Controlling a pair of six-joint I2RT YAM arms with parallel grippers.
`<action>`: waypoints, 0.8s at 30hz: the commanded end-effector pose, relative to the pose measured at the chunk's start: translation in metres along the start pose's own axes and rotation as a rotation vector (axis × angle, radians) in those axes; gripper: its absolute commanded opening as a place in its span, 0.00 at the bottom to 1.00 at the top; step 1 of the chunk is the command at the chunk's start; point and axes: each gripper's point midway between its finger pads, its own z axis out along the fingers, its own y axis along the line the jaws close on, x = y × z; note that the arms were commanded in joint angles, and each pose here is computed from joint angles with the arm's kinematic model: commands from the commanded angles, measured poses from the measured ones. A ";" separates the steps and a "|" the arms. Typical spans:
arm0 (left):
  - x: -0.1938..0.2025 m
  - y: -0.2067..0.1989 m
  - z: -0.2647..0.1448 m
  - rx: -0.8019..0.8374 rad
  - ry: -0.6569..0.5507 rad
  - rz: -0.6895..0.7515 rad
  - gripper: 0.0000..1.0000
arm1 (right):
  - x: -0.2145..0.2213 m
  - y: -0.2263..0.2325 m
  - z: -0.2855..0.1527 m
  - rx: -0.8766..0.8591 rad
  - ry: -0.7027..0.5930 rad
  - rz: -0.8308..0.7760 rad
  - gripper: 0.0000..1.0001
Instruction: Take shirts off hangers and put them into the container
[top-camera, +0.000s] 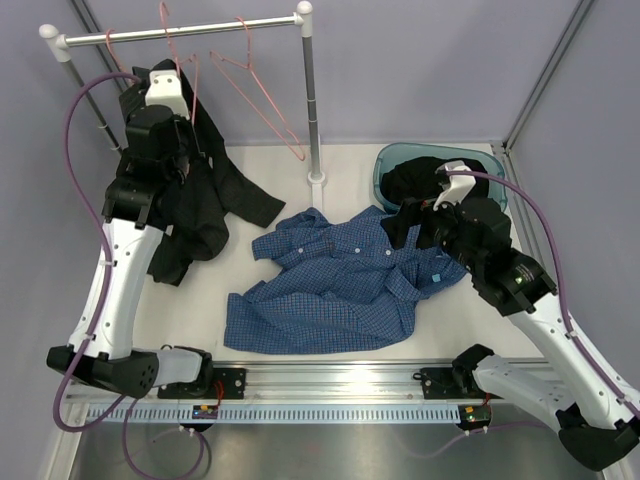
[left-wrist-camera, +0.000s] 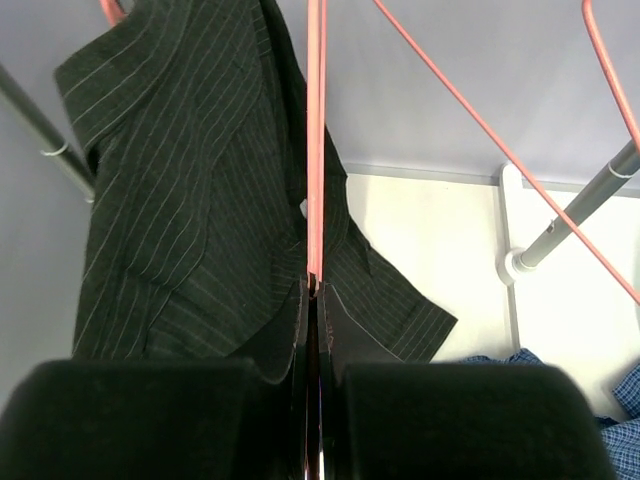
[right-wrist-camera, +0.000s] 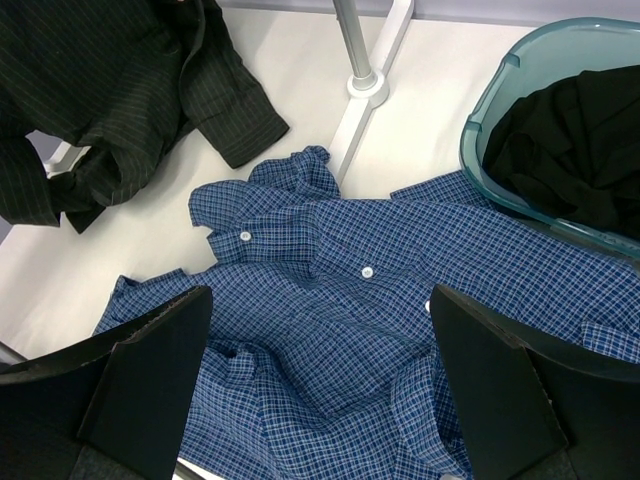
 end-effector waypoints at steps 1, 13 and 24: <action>-0.028 -0.013 0.007 0.076 -0.105 -0.038 0.00 | 0.001 0.007 0.003 -0.035 -0.004 0.001 1.00; 0.024 -0.022 0.028 0.084 0.004 -0.079 0.00 | 0.030 0.000 0.014 -0.013 0.066 0.010 0.99; 0.028 -0.019 0.016 0.090 0.007 -0.101 0.58 | 0.064 -0.010 0.031 0.031 0.168 0.031 1.00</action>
